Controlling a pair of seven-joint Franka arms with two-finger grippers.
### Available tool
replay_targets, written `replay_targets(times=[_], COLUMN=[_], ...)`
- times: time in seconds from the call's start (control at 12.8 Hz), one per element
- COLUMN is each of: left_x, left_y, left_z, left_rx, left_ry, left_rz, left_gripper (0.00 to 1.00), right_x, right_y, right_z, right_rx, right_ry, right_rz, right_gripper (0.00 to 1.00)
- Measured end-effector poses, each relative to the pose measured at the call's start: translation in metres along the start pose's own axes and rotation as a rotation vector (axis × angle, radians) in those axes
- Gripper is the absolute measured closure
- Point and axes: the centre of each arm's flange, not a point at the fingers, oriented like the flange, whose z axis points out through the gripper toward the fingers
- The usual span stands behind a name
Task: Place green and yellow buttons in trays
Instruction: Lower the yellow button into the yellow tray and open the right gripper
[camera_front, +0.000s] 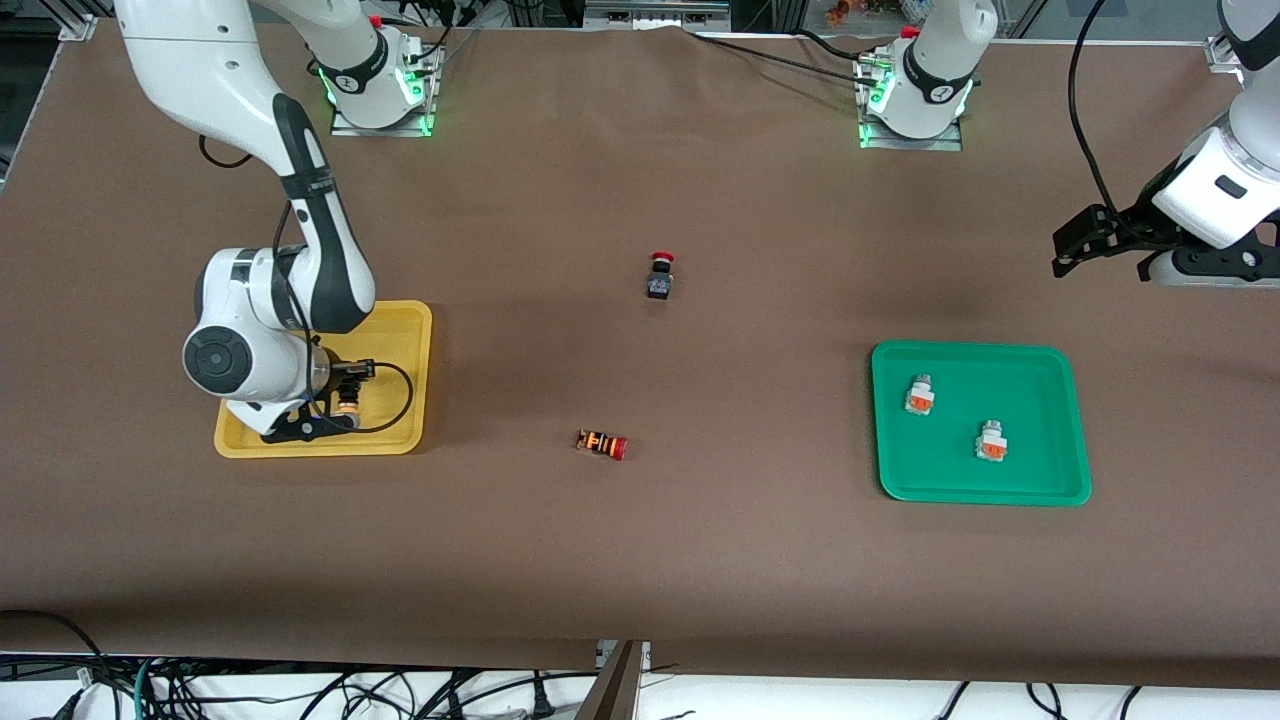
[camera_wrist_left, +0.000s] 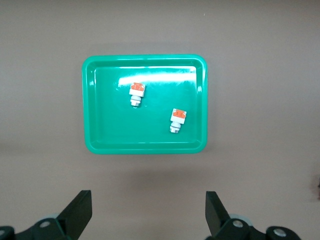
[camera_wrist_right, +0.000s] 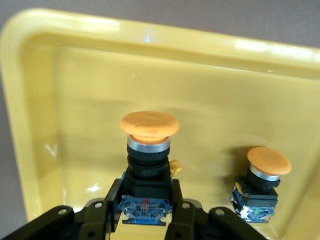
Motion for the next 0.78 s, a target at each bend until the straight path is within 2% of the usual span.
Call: replay_targets(times=[0.31, 0.78], left_x=[0.000, 0.000], left_y=[0.002, 0.012], left_z=[-0.001, -0.002], left_rx=[0.000, 0.001], left_ry=[0.001, 0.003], left_rz=[0.005, 0.024], left_gripper=[0.00, 0.00], right_x=[-0.008, -0.010], right_y=[-0.007, -0.007], right_z=[0.030, 0.038], right_rx=[-0.004, -0.006], right_ry=[-0.012, -0.014], right_rz=[-0.009, -0.009], right_gripper=[0.59, 0.59])
